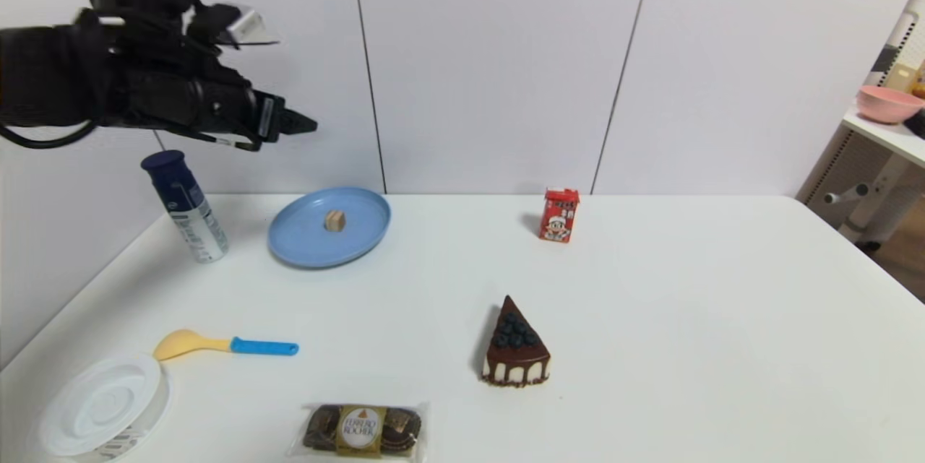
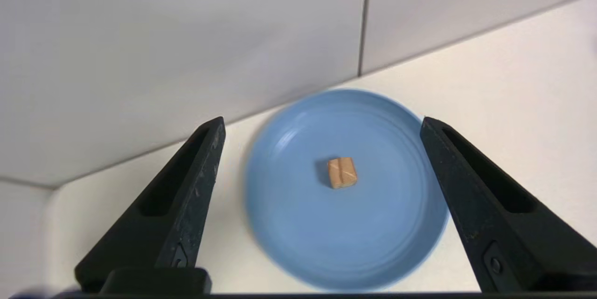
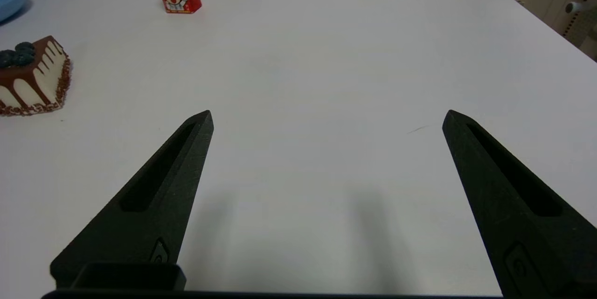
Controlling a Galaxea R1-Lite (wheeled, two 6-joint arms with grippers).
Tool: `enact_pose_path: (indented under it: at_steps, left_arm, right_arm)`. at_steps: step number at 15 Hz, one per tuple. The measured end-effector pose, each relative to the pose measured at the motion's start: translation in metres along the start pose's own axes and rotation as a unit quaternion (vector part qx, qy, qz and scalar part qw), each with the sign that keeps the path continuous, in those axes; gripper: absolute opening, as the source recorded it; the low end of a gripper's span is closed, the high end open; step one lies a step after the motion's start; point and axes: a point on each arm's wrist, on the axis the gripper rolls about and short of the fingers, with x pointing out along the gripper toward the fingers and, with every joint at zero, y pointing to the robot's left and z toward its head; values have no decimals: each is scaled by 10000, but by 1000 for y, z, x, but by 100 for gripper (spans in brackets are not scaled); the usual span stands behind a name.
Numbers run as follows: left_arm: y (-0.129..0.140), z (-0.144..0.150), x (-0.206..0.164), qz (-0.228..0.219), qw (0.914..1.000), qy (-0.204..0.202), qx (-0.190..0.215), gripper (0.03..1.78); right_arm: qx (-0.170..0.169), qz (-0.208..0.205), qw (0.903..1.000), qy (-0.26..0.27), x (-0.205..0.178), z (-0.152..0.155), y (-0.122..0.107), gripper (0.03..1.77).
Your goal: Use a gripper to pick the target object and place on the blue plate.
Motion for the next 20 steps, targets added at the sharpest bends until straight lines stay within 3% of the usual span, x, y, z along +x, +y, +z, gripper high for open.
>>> enact_pose_path:
  at_steps: [2, 4, 10, 13, 16, 20]
  left_arm:
    - [1, 11, -50, 349, 9990, -295, 21, 156]
    - [-1, 3, -102, 633, 9971, -417, -2, 159]
    - [-41, -122, -222, 1010, 9942, -214, -309, 165]
    - [-67, -196, -254, 1062, 9933, -246, -396, 167]
    - [-87, -265, -263, 941, 9944, -282, -381, 167]
    - [-97, -307, -259, 864, 9947, -402, -388, 169]
  right_arm:
    - [0, 0, 10000, 0, 0, 0, 0, 170]
    - [2, 0, 10000, -2, 0, 0, 0, 170]
    - [0, 0, 10000, 0, 0, 0, 0, 170]
    - [2, 0, 10000, 0, 0, 0, 0, 170]
    - [2, 0, 10000, 0, 0, 0, 0, 170]
    - [4, 0, 10000, -2, 0, 0, 0, 170]
